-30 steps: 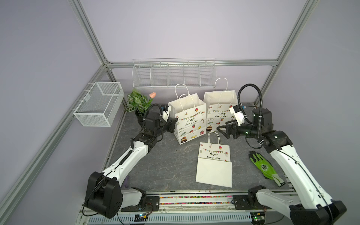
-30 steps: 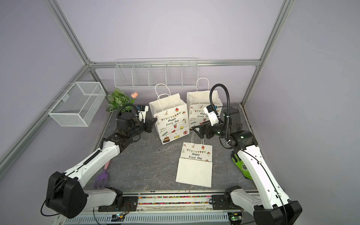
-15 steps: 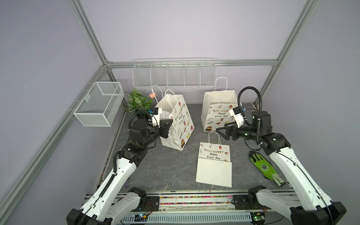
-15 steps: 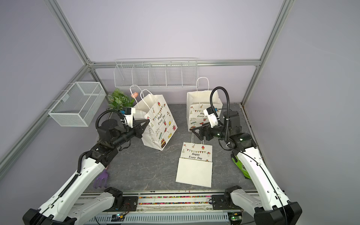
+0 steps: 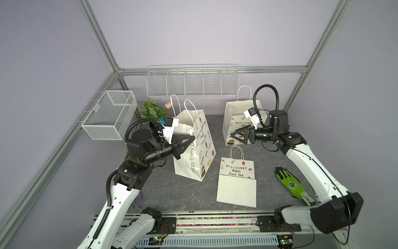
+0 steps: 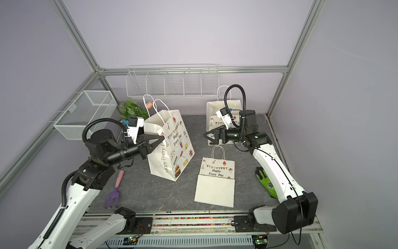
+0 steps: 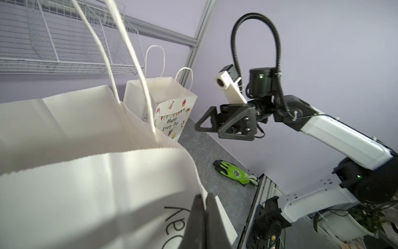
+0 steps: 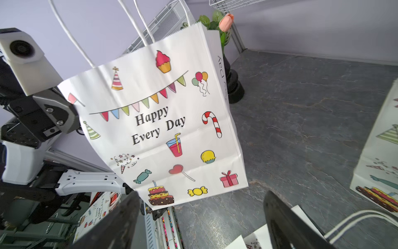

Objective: Put away the paper bag
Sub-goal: Pick up the paper bag from the center of the board, then press the paper bag.

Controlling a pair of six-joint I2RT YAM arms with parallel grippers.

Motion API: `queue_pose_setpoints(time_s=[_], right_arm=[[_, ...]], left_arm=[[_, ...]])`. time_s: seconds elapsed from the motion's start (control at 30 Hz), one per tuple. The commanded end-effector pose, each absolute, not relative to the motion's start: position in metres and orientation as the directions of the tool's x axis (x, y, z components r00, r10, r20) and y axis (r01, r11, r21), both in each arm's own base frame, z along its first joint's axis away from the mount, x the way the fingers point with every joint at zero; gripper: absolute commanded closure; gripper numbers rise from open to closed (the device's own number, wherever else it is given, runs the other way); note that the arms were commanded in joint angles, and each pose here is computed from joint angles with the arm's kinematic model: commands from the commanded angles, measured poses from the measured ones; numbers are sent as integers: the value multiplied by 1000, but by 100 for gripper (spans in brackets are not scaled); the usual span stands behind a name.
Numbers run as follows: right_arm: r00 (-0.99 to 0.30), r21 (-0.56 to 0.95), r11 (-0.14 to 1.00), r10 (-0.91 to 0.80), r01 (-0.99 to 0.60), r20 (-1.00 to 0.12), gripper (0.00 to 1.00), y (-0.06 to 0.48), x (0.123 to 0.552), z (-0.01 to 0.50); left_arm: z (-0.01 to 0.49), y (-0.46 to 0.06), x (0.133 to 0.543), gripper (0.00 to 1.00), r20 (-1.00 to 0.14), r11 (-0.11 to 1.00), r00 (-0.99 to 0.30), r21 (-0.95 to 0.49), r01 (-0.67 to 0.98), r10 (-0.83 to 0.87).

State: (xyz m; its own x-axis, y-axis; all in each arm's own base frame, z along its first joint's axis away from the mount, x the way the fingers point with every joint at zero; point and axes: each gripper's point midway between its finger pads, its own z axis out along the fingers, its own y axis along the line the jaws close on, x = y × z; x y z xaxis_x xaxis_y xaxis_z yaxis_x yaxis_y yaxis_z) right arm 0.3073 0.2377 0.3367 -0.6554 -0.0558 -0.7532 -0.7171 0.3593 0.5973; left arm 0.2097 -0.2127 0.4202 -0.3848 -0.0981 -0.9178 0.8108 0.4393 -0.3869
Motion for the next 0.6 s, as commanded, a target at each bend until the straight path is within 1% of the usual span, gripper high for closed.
queue_pose_setpoints(time_s=[0.0,0.13,0.23,0.3,0.37,0.43,0.5,0.57], right_arm=[[-636,618,188,-46,-763,-770,8,251,296,367],[-616,607,123,-59,-785,-785,7,266,290,379],[-599,592,92,-80,-801,-797,3,279,286,382],[-598,596,54,-95,-801,-796,0,285,282,385],[-593,595,12,-101,-803,-799,4,291,275,390],[-586,590,-11,-101,-807,-804,11,296,268,394],[-583,588,-23,-106,-808,-806,22,300,262,396],[-583,589,-27,-111,-807,-805,36,303,258,396]], left_arm=[[430,-215,177,100,-916,332,-397,-390,859,-48],[447,-216,163,100,-922,277,-383,-384,881,-61],[461,-217,151,100,-925,214,-371,-379,900,-79],[466,-216,149,100,-926,207,-366,-377,903,-90],[469,-215,147,100,-928,205,-361,-371,905,-89],[469,-215,147,100,-927,208,-363,-374,904,-90],[465,-215,151,100,-926,224,-367,-378,898,-88],[461,-215,156,100,-924,243,-372,-382,892,-87]])
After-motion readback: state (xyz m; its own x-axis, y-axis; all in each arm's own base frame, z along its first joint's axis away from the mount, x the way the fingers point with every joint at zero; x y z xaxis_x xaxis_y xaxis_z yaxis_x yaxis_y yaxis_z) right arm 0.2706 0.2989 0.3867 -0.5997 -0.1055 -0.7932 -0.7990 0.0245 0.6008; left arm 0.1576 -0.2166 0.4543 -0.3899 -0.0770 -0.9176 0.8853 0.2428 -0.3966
